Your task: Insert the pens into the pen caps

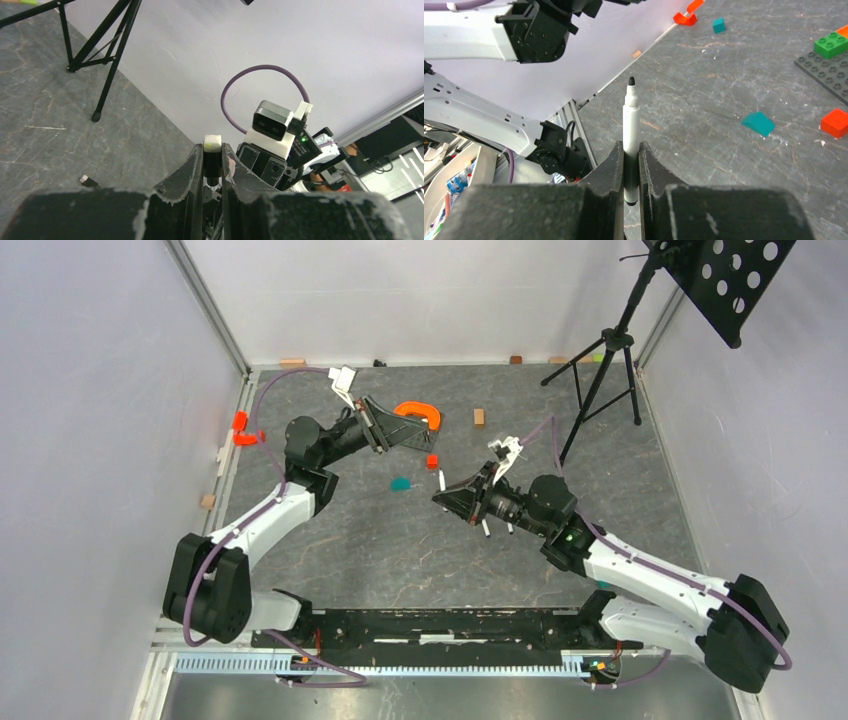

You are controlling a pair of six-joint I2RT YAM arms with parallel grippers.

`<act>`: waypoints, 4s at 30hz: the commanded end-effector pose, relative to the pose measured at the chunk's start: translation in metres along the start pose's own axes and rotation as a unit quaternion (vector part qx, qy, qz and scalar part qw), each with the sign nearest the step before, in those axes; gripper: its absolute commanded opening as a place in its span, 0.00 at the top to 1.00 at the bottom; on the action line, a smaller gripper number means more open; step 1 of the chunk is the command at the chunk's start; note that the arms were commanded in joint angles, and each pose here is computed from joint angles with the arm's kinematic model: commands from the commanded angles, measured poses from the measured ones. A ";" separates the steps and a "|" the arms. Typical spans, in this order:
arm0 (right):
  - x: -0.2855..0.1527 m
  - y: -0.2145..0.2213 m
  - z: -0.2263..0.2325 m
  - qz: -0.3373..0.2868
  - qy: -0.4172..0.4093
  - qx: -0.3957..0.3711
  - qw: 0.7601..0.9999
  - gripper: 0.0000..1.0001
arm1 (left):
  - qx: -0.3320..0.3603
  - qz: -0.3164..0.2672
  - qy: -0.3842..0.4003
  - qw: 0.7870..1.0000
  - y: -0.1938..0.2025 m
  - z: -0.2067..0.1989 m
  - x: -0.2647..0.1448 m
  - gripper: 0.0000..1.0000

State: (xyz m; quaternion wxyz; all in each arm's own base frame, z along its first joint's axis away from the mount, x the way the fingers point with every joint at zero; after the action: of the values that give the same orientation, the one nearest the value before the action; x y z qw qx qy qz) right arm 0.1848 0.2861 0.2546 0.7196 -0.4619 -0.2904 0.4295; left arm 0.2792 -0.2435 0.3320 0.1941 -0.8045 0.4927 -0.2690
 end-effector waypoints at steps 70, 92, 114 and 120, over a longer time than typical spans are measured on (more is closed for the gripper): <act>-0.002 -0.037 0.010 -0.067 0.025 -0.015 0.997 1.00 | 0.015 0.065 0.101 0.993 0.042 -0.038 0.019 0.98; -0.003 -0.040 0.010 -0.069 0.029 -0.019 0.997 1.00 | 0.009 0.069 0.091 0.993 0.044 -0.029 0.022 0.98; -0.001 -0.026 0.018 -0.056 0.011 -0.006 0.998 1.00 | 0.027 0.053 0.063 0.996 0.040 -0.026 0.020 0.98; -0.002 -0.032 0.015 -0.059 0.028 -0.020 0.998 1.00 | 0.028 0.055 0.066 0.996 0.041 -0.027 0.020 0.98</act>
State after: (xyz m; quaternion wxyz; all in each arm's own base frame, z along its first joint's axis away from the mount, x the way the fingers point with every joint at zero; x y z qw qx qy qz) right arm 0.1797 0.2857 0.2635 0.7362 -0.4696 -0.2796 0.3990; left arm 0.2445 -0.2834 0.3209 0.1787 -0.7583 0.5557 -0.2904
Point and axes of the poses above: each gripper's point midway between its finger pads, its own x axis out along the fingers, its own z axis along the line the jaws close on, y = z × x, the point moved 3 cm from there along -x, back along the fingers, and after that the axes turned 6 degrees about -x, right-handed, at the moved point
